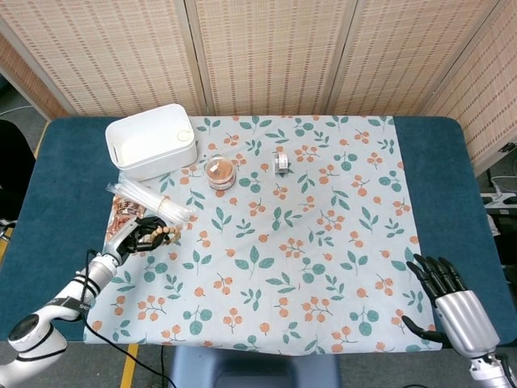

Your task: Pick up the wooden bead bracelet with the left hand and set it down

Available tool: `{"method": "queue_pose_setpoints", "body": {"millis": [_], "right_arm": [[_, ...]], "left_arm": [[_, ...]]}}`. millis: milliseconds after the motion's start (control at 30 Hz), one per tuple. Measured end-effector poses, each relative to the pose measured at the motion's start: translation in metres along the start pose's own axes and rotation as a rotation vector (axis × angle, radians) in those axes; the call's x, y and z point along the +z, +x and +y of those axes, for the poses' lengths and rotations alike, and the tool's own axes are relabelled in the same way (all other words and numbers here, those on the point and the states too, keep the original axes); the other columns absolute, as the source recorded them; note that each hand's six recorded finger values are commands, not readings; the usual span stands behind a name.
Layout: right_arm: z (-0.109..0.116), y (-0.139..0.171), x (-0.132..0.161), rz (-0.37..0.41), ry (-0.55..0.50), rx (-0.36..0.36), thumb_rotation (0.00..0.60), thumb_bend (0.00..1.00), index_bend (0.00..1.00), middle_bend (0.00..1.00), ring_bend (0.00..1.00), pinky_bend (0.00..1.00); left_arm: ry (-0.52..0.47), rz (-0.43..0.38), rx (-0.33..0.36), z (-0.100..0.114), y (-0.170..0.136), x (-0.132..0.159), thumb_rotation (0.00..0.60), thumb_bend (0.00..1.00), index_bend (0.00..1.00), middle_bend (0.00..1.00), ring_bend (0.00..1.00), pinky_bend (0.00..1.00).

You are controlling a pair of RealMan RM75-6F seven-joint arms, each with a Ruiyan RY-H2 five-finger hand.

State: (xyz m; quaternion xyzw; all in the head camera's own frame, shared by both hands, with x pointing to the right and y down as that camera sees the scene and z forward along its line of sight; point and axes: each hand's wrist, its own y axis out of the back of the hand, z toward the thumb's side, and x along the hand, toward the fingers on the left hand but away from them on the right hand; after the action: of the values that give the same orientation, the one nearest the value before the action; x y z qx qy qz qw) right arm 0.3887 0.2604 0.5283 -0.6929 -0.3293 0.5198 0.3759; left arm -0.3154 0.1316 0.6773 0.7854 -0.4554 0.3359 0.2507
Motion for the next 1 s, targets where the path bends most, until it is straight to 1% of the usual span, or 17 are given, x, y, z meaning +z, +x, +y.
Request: {"method": "queue_pose_setpoints", "body": {"millis": [33, 133, 233, 333, 400, 433, 500, 567, 600, 633, 667, 700, 800, 1000], "right_arm": [[0.000, 0.000, 0.000, 0.000, 0.001, 0.001, 0.433, 0.20, 0.00, 0.00, 0.00, 0.00], [-0.001, 0.000, 0.001, 0.000, 0.001, 0.003, 0.433, 0.20, 0.00, 0.00, 0.00, 0.00], [-0.001, -0.001, 0.001, 0.001, 0.001, 0.005, 0.433, 0.20, 0.00, 0.00, 0.00, 0.00], [-0.002, -0.001, 0.001, 0.002, 0.001, 0.006, 0.433, 0.20, 0.00, 0.00, 0.00, 0.00], [-0.002, -0.001, 0.001, 0.002, 0.000, 0.006, 0.433, 0.20, 0.00, 0.00, 0.00, 0.00], [-0.002, -0.001, 0.001, 0.002, 0.000, 0.006, 0.432, 0.20, 0.00, 0.00, 0.00, 0.00], [-0.001, 0.000, 0.001, 0.002, -0.002, 0.005, 0.432, 0.20, 0.00, 0.00, 0.00, 0.00], [-0.001, 0.000, 0.001, 0.001, -0.003, 0.003, 0.432, 0.20, 0.00, 0.00, 0.00, 0.00], [0.000, 0.000, 0.001, 0.001, -0.003, 0.002, 0.432, 0.20, 0.00, 0.00, 0.00, 0.00], [0.000, 0.000, 0.000, 0.000, -0.004, 0.001, 0.433, 0.20, 0.00, 0.00, 0.00, 0.00], [0.000, 0.000, 0.000, 0.000, -0.004, -0.001, 0.433, 0.20, 0.00, 0.00, 0.00, 0.00], [0.001, 0.000, 0.000, -0.001, -0.005, -0.002, 0.432, 0.20, 0.00, 0.00, 0.00, 0.00], [0.001, 0.000, 0.000, -0.001, -0.004, -0.001, 0.432, 0.20, 0.00, 0.00, 0.00, 0.00], [0.000, 0.000, 0.000, -0.001, -0.004, 0.000, 0.434, 0.20, 0.00, 0.00, 0.00, 0.00]], "left_arm": [[-0.083, 0.025, -0.023, 0.002, -0.001, 0.003, 0.600, 1.00, 0.68, 0.79, 0.43, 0.08], [-0.243, 0.087, -0.074, 0.007, -0.004, 0.009, 0.600, 1.00, 0.67, 0.77, 0.43, 0.08], [-0.346, 0.139, -0.117, 0.013, -0.008, 0.014, 0.595, 0.99, 0.66, 0.76, 0.43, 0.07], [-0.408, 0.174, -0.155, 0.018, -0.011, 0.020, 0.594, 0.99, 0.66, 0.75, 0.43, 0.07], [-0.431, 0.185, -0.177, 0.019, -0.013, 0.022, 0.591, 0.99, 0.64, 0.74, 0.43, 0.05], [-0.445, 0.188, -0.191, 0.020, -0.015, 0.023, 0.580, 0.98, 0.62, 0.73, 0.42, 0.05], [-0.466, 0.183, -0.207, 0.020, -0.016, 0.025, 0.518, 0.92, 0.57, 0.69, 0.40, 0.03], [-0.477, 0.168, -0.212, 0.022, -0.016, 0.026, 0.435, 0.77, 0.49, 0.63, 0.35, 0.03], [-0.473, 0.163, -0.212, 0.022, -0.016, 0.025, 0.427, 0.72, 0.47, 0.61, 0.33, 0.02], [-0.462, 0.156, -0.212, 0.023, -0.016, 0.024, 0.424, 0.67, 0.44, 0.57, 0.31, 0.02], [-0.454, 0.148, -0.211, 0.023, -0.015, 0.023, 0.428, 0.64, 0.42, 0.54, 0.28, 0.02], [-0.451, 0.139, -0.210, 0.024, -0.015, 0.023, 0.433, 0.63, 0.41, 0.53, 0.27, 0.02], [-0.479, 0.097, -0.206, 0.025, -0.013, 0.022, 0.439, 0.62, 0.37, 0.49, 0.24, 0.02], [-0.543, 0.040, -0.191, 0.032, -0.011, 0.015, 0.432, 0.61, 0.36, 0.49, 0.22, 0.02]]}}
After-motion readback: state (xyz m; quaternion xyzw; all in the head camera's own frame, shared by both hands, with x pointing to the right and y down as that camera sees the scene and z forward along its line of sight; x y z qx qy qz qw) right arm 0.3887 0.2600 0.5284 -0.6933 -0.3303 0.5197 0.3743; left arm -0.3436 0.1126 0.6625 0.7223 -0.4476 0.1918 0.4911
